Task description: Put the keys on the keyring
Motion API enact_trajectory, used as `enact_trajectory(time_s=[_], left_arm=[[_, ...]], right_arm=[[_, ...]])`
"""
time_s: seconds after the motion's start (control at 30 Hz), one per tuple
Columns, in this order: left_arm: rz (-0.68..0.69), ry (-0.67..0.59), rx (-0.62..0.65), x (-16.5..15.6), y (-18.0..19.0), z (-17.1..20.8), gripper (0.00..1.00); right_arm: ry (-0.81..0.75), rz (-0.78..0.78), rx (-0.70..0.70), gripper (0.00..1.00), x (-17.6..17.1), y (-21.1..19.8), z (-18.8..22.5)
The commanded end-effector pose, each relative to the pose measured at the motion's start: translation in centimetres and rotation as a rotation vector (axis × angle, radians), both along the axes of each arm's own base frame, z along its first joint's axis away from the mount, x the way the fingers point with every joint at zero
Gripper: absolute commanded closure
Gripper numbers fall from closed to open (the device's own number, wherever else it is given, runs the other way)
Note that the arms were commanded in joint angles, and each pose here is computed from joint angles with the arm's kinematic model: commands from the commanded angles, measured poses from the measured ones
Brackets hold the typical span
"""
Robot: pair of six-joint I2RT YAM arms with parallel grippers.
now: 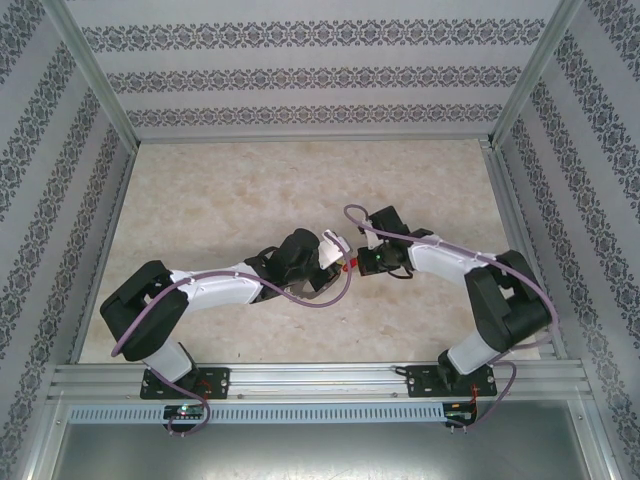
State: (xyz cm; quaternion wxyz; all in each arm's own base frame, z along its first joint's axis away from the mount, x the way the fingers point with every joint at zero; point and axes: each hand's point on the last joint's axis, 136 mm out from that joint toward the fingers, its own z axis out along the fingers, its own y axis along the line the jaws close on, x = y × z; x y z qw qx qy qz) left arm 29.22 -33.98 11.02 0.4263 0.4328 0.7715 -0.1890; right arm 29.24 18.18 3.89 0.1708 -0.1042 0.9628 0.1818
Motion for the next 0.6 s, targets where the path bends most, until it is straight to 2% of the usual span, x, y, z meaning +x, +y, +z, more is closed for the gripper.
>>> enact_trajectory(time_s=[0.0, 0.2, 0.57], left_arm=[[0.022, -0.032, -0.04, 0.8, 0.3, 1.2, 1.0], [0.017, -0.032, -0.042, 0.7, 0.2, 1.3, 1.0], [0.003, -0.037, -0.047, 0.6, 0.0, 1.6, 1.0]], right_arm=[[-0.009, -0.013, 0.074, 1.0, -0.8, -0.1, 1.1], [-0.058, -0.005, 0.155, 1.0, -1.7, -0.6, 3.0], [-0.14, 0.082, 0.36, 1.0, -2.9, 1.3, 8.2]])
